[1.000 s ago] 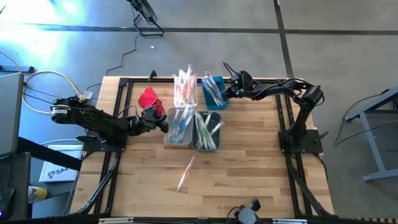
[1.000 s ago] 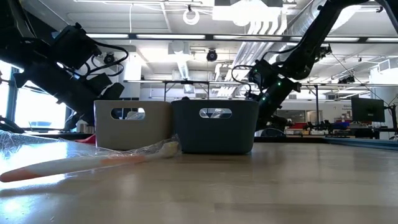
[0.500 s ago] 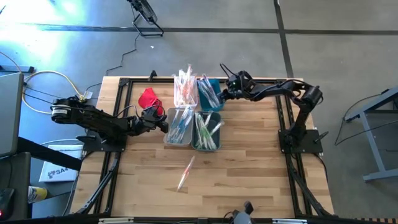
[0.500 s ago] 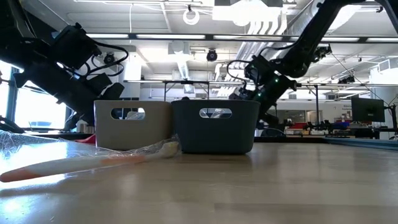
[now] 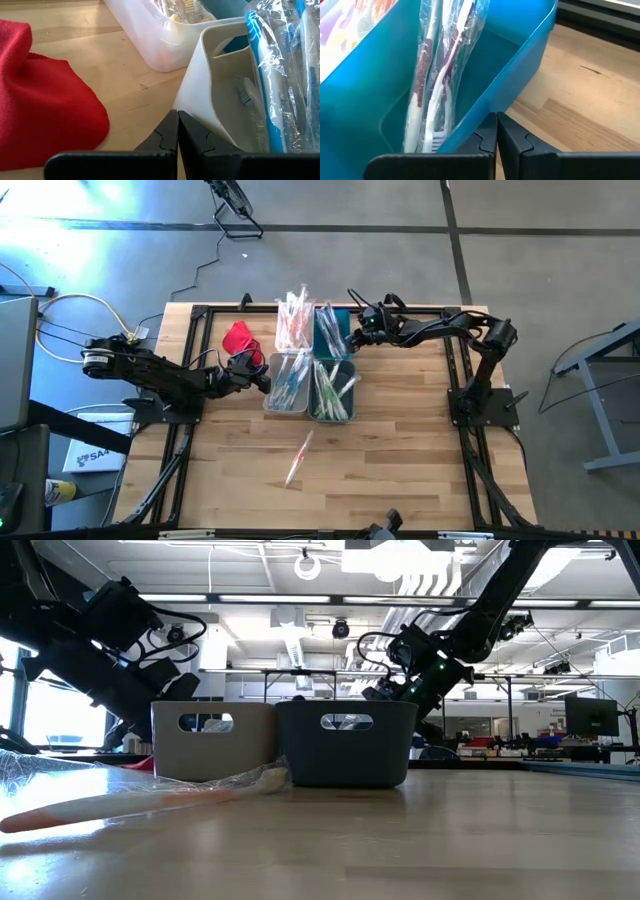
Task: Pick & Place Toothbrushes
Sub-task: Adjust the bins
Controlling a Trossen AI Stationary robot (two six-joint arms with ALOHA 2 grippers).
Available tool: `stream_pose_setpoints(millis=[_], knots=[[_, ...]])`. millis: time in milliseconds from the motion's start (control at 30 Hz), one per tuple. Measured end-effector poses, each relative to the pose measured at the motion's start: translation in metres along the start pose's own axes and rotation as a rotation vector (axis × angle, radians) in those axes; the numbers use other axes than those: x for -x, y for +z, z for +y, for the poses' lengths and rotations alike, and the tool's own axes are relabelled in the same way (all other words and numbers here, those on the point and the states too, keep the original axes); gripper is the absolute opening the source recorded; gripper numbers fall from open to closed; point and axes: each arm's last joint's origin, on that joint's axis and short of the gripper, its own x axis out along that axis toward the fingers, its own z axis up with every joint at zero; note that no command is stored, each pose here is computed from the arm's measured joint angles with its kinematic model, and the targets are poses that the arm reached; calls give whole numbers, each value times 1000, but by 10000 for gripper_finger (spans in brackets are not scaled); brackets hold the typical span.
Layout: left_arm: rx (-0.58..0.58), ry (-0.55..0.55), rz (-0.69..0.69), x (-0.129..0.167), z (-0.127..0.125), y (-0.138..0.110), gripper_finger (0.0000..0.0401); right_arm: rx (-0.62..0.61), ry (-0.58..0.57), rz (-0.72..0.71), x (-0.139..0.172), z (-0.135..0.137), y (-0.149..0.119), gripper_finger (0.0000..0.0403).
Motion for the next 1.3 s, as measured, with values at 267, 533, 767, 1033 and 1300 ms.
stream_pose_setpoints(millis=[267,533,767,1033,1300], knots=[[-17,18,20,0,2,-2,3,54,-153,-39,3,-5,1,2],[-48,17,20,0,2,-2,3,120,-170,-119,43,13,19,2],[-129,12,10,0,1,-1,3,179,-72,-126,91,48,19,3],[-144,6,20,0,1,-2,3,306,193,-35,113,102,-10,3],[-144,2,23,0,1,-2,3,364,238,-21,130,151,-53,3]])
